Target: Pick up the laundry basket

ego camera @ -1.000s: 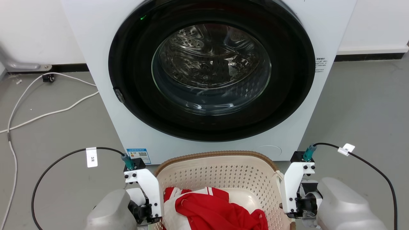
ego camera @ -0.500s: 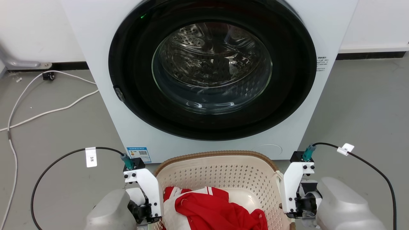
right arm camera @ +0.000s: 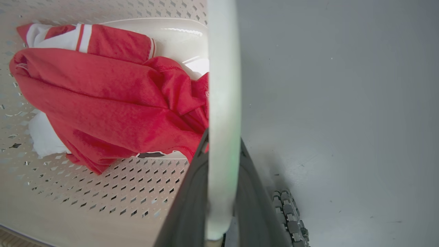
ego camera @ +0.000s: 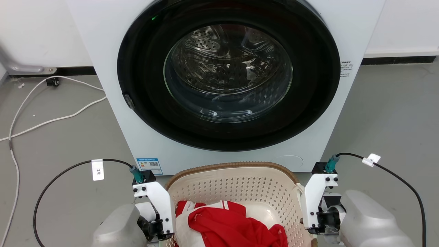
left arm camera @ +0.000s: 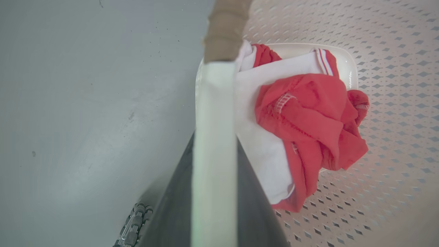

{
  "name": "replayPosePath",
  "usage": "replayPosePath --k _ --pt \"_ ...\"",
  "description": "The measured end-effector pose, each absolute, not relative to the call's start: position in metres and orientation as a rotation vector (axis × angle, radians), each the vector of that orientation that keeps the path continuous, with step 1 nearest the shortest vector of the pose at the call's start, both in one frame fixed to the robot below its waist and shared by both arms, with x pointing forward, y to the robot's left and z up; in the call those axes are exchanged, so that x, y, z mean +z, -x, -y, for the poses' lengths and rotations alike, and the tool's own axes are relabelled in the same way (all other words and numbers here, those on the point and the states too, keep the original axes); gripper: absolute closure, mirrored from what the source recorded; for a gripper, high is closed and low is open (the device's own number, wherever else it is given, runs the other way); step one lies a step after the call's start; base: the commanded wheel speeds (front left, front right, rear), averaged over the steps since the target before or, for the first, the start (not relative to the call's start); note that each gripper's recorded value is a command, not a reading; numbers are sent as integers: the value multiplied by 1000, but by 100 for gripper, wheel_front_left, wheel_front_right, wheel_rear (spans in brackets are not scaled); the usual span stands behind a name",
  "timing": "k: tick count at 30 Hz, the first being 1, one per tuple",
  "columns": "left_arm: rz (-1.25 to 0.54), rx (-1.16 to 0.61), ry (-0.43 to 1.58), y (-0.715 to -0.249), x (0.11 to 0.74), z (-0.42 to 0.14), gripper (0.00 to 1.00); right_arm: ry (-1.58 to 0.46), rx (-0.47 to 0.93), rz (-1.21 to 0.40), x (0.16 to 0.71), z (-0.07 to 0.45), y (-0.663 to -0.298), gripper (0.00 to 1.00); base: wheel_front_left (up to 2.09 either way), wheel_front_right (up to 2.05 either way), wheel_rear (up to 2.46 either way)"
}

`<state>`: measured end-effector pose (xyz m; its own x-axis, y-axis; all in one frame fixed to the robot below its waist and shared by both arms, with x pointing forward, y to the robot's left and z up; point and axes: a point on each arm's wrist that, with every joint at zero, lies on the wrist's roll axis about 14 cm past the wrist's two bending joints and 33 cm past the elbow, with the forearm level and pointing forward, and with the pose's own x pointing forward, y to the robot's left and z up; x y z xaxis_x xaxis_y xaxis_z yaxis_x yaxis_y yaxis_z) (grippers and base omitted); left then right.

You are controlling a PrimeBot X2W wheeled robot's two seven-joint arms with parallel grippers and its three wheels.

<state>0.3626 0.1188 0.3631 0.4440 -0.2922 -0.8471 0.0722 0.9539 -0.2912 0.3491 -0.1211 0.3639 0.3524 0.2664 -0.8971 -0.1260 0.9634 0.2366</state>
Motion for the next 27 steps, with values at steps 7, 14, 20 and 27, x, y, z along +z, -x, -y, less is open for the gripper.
replayPosePath --k 7,14,20,27 --pt "-1093 -226 228 -362 362 -119 100 -138 255 -1189 363 120 -349 100 0 0 0" --pt "-1082 -222 227 -365 363 -121 100 -130 258 -1196 361 119 -350 100 0 0 0" --pt "-1081 -221 225 -364 362 -121 100 -128 258 -1198 361 119 -350 100 0 0 0" --pt "-1076 -221 221 -365 362 -122 100 -134 256 -1200 361 119 -350 100 0 0 0"
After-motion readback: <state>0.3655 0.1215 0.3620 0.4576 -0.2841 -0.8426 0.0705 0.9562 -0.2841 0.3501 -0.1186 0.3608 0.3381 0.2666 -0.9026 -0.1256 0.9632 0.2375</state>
